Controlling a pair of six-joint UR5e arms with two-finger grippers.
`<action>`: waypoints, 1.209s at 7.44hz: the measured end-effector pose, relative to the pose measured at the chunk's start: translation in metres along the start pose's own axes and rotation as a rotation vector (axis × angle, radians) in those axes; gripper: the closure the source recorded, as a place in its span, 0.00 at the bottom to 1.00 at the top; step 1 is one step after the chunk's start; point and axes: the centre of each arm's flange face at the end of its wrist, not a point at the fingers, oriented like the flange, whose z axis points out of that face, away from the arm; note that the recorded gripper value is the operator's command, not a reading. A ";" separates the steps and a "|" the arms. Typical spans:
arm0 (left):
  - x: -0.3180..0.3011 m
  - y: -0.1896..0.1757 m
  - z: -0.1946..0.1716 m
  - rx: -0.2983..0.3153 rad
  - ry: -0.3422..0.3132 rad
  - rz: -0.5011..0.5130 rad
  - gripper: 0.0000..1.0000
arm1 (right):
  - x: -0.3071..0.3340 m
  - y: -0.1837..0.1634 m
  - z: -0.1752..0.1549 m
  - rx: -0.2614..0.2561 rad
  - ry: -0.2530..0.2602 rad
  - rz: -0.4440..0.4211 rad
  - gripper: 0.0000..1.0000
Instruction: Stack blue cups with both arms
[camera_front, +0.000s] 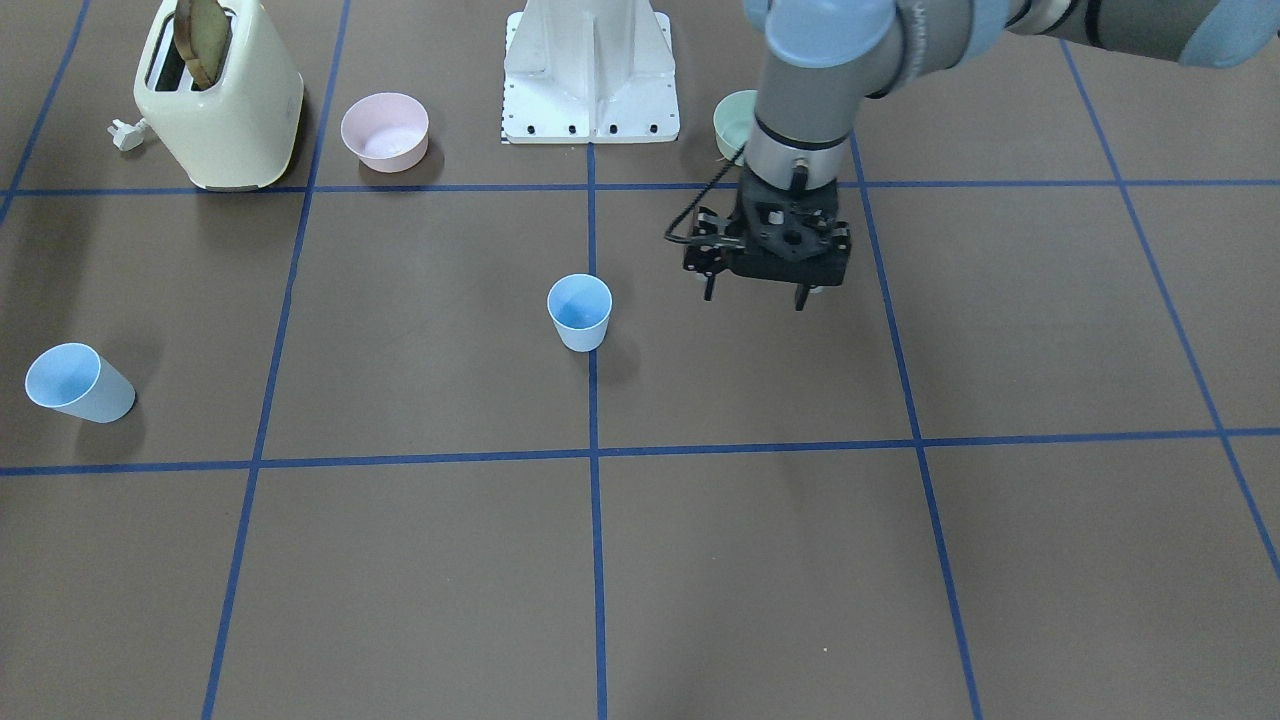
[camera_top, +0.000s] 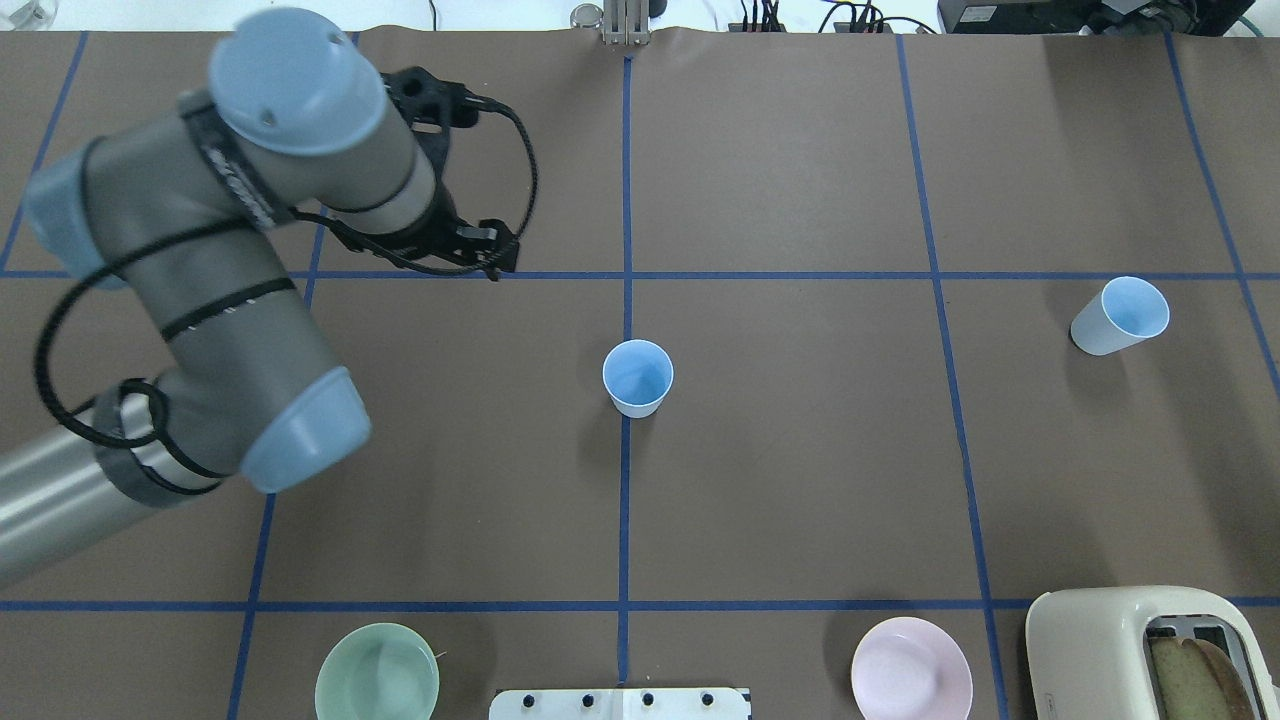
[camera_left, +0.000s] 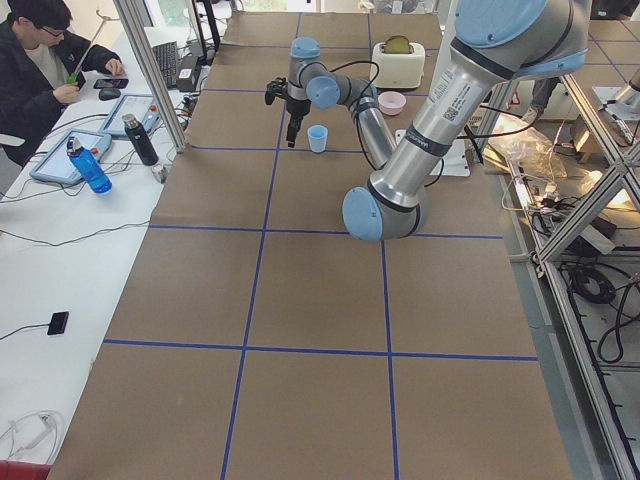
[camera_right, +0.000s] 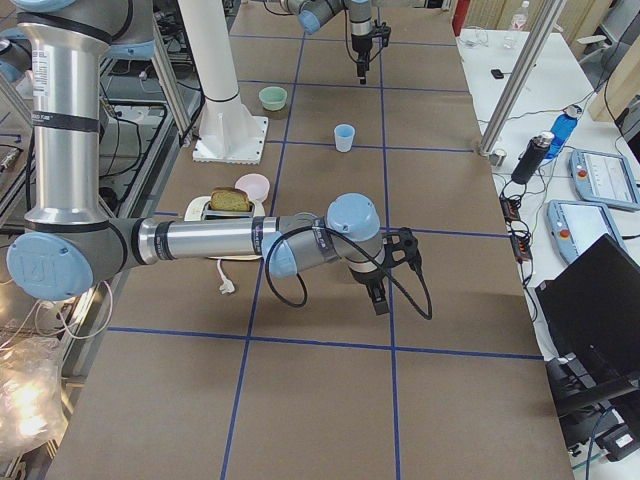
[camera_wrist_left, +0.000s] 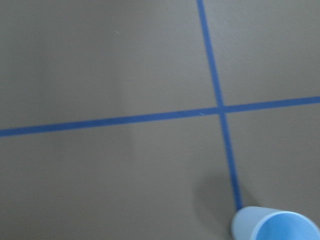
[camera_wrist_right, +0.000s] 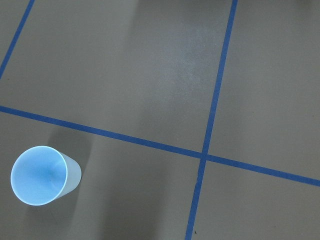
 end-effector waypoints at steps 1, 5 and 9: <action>-0.073 -0.014 -0.011 -0.011 -0.027 0.056 0.01 | -0.011 -0.014 0.002 0.005 -0.007 -0.028 0.00; -0.432 0.019 -0.045 -0.124 -0.069 0.146 0.01 | -0.079 -0.049 0.044 -0.052 -0.045 -0.040 0.00; -0.628 0.127 -0.028 -0.198 -0.060 0.012 0.01 | -0.114 -0.039 0.107 -0.149 -0.012 -0.065 0.00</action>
